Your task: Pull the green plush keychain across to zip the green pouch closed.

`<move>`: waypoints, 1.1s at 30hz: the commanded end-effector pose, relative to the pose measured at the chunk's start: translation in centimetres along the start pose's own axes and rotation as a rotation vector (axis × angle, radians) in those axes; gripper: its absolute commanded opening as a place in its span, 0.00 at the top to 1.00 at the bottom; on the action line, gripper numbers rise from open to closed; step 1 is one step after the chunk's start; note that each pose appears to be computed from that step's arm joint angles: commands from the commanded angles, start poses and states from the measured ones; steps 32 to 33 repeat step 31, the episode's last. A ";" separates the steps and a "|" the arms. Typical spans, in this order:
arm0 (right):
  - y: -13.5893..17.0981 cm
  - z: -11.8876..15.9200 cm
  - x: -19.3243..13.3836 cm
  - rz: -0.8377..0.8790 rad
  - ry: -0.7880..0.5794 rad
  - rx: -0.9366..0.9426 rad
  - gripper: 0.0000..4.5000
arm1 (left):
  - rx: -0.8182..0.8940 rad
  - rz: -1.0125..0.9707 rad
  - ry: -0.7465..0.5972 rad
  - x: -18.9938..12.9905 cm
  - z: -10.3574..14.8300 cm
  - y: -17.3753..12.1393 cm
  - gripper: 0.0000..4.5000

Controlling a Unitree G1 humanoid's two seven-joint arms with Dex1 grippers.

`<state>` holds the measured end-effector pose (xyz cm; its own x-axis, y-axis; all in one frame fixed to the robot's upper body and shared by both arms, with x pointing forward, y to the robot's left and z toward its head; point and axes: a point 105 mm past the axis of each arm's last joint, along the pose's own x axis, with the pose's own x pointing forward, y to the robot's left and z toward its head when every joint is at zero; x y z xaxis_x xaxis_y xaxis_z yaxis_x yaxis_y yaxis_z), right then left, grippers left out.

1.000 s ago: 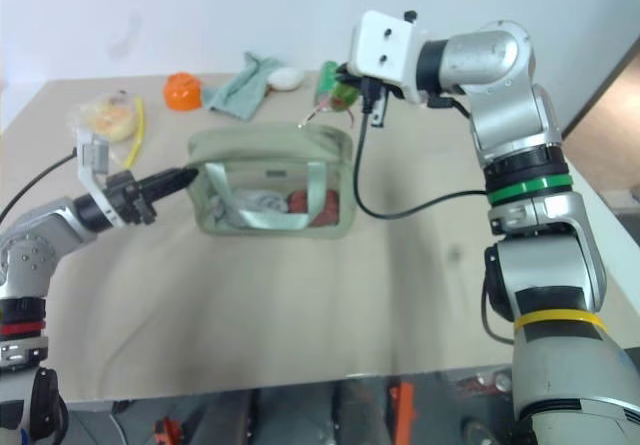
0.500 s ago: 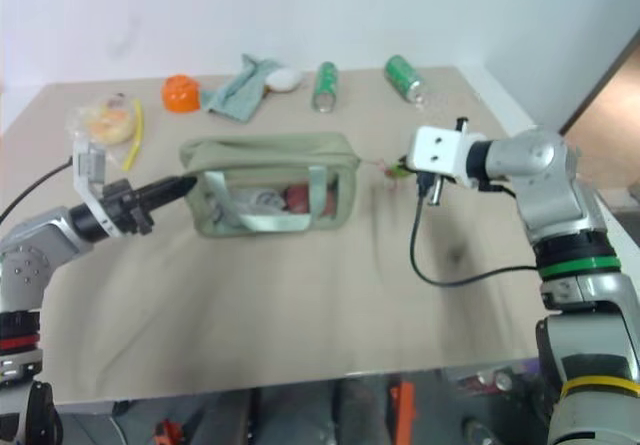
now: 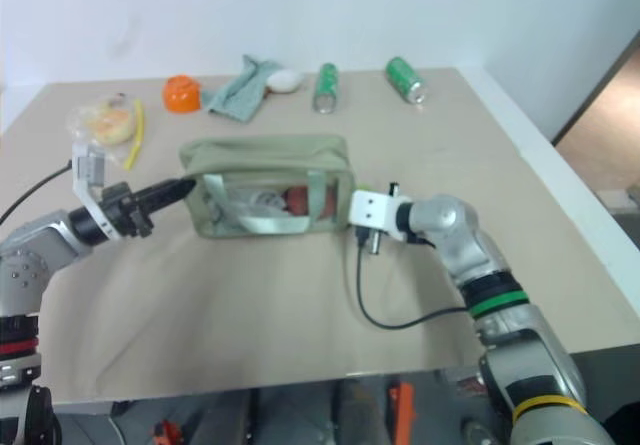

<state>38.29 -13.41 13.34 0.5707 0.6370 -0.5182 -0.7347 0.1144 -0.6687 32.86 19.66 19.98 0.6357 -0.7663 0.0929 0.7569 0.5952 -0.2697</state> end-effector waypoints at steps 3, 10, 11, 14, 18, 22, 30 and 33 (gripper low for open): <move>-2.2 -0.8 -1.8 -0.092 0.000 0.097 0.99 | -0.004 0.038 0.023 -0.5 -0.7 0.3 1.00; -7.2 0.1 -6.8 -0.272 -0.190 0.403 0.55 | -0.031 0.050 -0.028 -0.7 0.7 0.7 0.53; -7.5 0.4 -7.5 -0.281 -0.220 0.431 0.48 | -0.016 0.056 -0.025 -0.7 0.9 0.7 0.46; -8.0 1.6 -9.1 -0.266 -0.339 0.531 0.41 | 0.011 0.068 0.005 -1.1 0.7 0.6 0.25; -6.5 2.4 -11.3 -0.181 -0.445 0.628 0.41 | 0.028 0.039 0.003 -2.7 1.0 -0.6 0.25; -4.2 2.3 -12.8 -0.153 -0.472 0.693 0.41 | 0.044 0.118 0.021 -6.0 0.1 -0.5 0.25; -1.5 2.0 -12.3 -0.197 -0.465 0.805 0.41 | -0.055 0.289 -0.084 -8.8 -1.0 1.5 0.25; -1.3 2.0 -11.9 -0.199 -0.460 0.814 0.41 | -0.069 0.298 -0.089 -8.6 -1.1 1.8 0.25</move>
